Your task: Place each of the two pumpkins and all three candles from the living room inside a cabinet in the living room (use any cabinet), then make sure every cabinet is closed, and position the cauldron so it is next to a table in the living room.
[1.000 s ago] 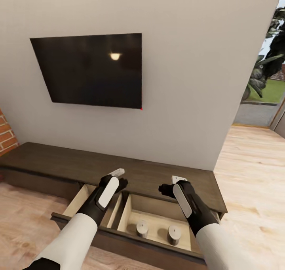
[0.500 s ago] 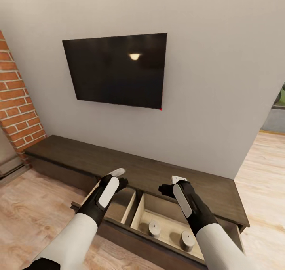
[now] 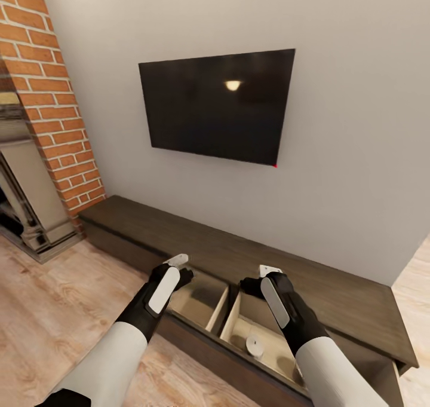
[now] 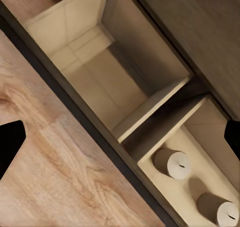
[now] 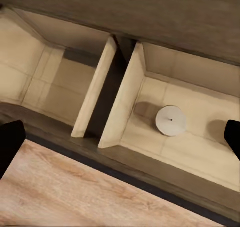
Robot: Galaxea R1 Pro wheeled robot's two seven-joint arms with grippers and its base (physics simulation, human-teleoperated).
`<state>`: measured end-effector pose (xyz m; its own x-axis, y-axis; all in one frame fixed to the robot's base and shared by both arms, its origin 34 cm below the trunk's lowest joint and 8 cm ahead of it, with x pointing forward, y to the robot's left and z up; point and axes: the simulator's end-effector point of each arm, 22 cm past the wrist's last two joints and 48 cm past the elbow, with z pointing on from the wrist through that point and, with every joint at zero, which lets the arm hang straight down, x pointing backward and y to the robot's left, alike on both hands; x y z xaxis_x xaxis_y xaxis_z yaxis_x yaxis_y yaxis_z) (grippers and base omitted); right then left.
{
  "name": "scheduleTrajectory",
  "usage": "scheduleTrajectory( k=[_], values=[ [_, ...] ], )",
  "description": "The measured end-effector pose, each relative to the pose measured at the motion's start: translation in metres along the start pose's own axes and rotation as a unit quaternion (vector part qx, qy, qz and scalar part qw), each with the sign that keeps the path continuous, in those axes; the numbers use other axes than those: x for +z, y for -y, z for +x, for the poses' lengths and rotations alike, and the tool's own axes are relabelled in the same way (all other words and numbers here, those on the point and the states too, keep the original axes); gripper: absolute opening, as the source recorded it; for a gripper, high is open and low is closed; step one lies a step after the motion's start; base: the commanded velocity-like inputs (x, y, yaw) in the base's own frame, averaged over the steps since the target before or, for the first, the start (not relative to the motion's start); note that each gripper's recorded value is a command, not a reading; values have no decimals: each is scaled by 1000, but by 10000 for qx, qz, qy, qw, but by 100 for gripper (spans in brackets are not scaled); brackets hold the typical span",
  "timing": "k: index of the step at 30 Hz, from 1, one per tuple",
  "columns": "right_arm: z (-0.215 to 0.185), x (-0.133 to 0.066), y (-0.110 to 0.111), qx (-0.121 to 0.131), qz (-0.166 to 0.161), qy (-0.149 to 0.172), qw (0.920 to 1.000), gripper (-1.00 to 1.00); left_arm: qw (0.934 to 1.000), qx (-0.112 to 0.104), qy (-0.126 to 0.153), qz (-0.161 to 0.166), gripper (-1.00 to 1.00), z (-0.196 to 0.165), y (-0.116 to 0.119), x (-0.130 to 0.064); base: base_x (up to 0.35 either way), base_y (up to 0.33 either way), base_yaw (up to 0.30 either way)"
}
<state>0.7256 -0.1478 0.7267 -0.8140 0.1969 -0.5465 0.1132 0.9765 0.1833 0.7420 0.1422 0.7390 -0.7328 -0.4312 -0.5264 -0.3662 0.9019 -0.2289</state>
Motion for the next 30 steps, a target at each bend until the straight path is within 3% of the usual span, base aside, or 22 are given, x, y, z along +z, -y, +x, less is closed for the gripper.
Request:
scheduleTrajectory(
  k=[30],
  values=[
    [0,0,-2,1,-11,-2,10000,100,10000,-5,-4,-1,100,0,0,0,-1,14,284]
  ],
)
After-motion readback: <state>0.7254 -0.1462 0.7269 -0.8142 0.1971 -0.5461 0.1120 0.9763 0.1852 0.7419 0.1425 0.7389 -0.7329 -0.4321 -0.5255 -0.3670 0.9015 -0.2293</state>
